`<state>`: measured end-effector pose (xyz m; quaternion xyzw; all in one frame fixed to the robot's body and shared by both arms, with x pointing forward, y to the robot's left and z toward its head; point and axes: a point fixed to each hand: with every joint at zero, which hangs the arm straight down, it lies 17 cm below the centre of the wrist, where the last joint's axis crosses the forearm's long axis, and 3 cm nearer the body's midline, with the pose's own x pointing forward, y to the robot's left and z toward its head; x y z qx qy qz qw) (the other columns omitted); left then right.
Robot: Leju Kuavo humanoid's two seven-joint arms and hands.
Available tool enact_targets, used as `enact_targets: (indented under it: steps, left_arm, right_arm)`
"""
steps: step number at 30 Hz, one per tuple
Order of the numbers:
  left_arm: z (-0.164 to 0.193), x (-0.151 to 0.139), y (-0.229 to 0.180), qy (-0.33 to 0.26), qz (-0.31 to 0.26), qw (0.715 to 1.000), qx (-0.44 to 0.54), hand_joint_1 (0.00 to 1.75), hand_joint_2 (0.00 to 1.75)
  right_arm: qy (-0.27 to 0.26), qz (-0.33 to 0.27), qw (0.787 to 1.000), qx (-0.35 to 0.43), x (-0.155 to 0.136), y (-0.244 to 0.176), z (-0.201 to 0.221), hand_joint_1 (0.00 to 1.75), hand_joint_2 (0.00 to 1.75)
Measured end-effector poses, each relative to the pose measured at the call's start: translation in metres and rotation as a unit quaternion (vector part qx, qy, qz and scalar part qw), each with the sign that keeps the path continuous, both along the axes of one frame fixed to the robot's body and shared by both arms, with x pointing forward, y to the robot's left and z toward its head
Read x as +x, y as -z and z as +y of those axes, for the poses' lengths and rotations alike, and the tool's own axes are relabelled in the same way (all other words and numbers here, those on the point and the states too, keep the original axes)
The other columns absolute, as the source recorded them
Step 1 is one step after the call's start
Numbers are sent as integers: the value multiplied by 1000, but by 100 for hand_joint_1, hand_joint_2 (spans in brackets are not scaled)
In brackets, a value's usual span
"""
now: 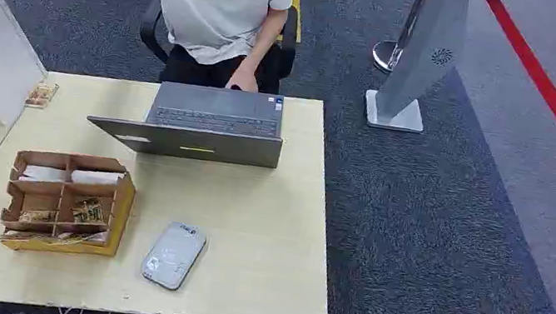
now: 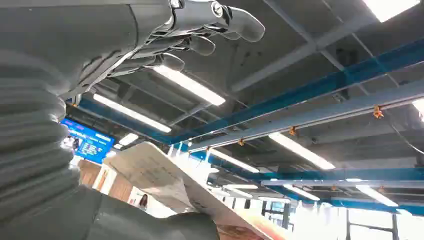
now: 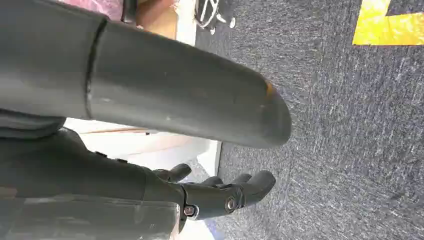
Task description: Pass the card to the sensor for recognition and then transmit it.
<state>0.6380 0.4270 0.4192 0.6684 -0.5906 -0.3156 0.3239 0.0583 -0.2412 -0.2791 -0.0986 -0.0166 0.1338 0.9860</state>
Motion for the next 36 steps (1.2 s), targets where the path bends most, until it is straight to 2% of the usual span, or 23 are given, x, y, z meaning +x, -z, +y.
enact_targets:
  steps: [15,26,27,36]
  left_arm:
    - [5,-6,35,1,16,1000,-1,0,175]
    - [6,-8,41,2,20,1000,3,0,175]
    - [5,-8,41,2,19,1000,3,175,175]
    - [5,-9,42,2,20,1000,2,175,175]
  right_arm:
    - [17,-4,1000,-25,0,-1,-5,0,0]
    - [17,-3,1000,-23,0,-1,-4,0,0]
    - [17,-3,1000,-23,0,-1,-4,0,0]
    - [17,-5,1000,-23,0,-1,-3,0,0]
